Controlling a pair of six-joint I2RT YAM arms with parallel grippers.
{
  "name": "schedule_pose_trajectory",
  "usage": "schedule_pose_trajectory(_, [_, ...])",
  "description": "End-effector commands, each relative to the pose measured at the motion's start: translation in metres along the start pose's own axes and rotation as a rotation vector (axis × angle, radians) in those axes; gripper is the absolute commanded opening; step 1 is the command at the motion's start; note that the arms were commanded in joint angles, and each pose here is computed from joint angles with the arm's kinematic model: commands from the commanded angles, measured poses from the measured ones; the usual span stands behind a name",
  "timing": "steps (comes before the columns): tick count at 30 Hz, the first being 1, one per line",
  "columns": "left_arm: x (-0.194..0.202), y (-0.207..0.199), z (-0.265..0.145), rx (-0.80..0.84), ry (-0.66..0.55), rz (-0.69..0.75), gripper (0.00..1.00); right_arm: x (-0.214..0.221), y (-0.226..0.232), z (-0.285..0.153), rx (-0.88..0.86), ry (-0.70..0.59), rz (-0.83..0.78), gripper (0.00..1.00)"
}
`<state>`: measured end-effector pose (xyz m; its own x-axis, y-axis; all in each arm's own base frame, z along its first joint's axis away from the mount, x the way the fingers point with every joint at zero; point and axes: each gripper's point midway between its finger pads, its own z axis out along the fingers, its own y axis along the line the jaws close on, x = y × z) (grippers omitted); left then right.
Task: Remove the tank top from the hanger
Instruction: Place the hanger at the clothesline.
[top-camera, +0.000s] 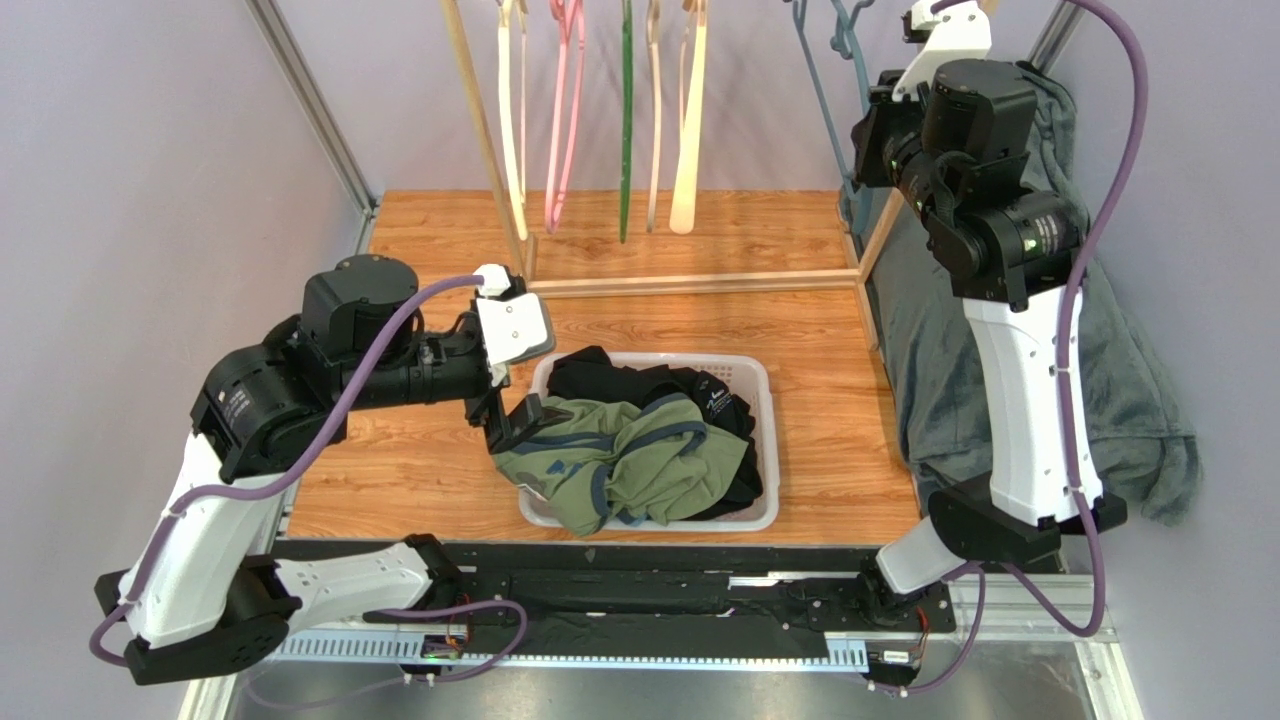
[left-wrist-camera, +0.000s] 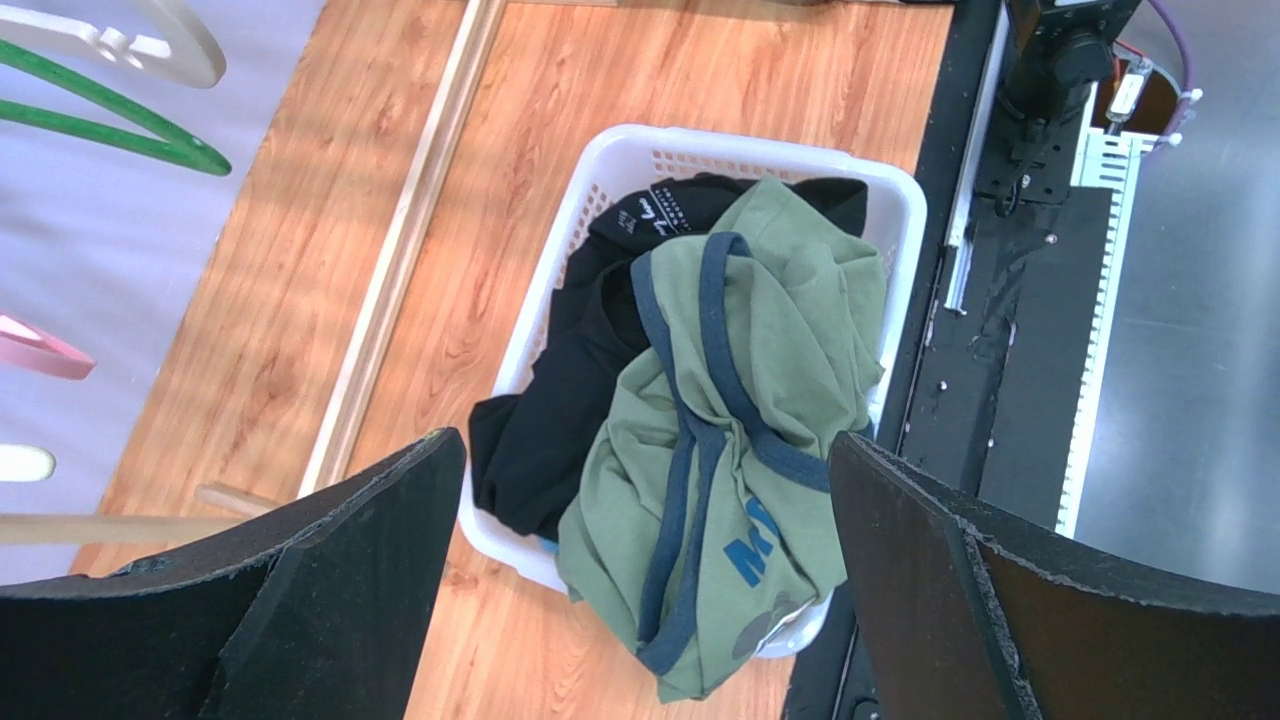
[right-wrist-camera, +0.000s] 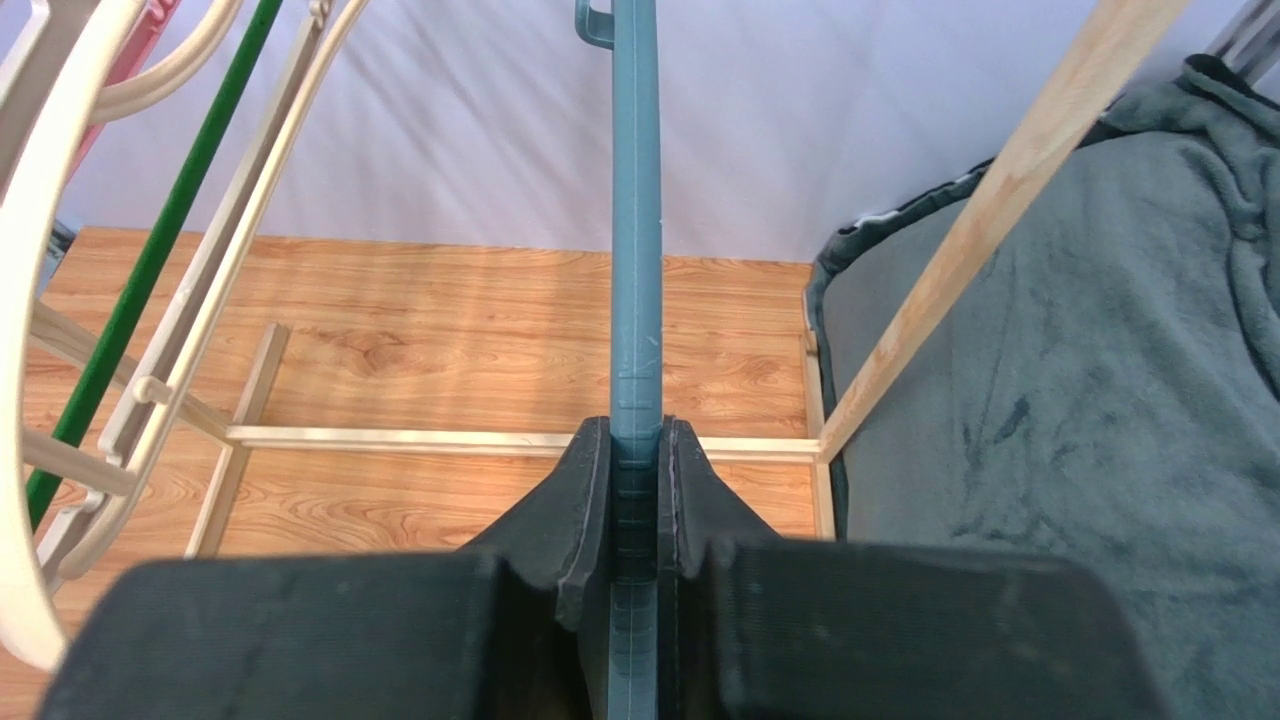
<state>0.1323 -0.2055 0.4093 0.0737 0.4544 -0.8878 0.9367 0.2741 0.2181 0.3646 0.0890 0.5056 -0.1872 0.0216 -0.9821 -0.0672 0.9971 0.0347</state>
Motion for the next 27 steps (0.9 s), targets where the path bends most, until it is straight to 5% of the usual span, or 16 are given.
schedule_pose_trajectory(1, [-0.001,-0.005,-0.008,0.01,-0.018,0.024,0.99,-0.04,0.007,-0.005,-0.057,-0.145,0.045,0.0])
schedule_pose_trajectory(10, [0.012,-0.008,-0.003,0.025,0.015,0.022,0.99,-0.049,0.007,0.008,-0.087,-0.169,0.067,0.0])
schedule_pose_trajectory(27, [0.01,-0.01,-0.006,0.035,0.01,0.016,0.99,-0.003,0.024,0.059,-0.167,-0.032,0.106,0.0])
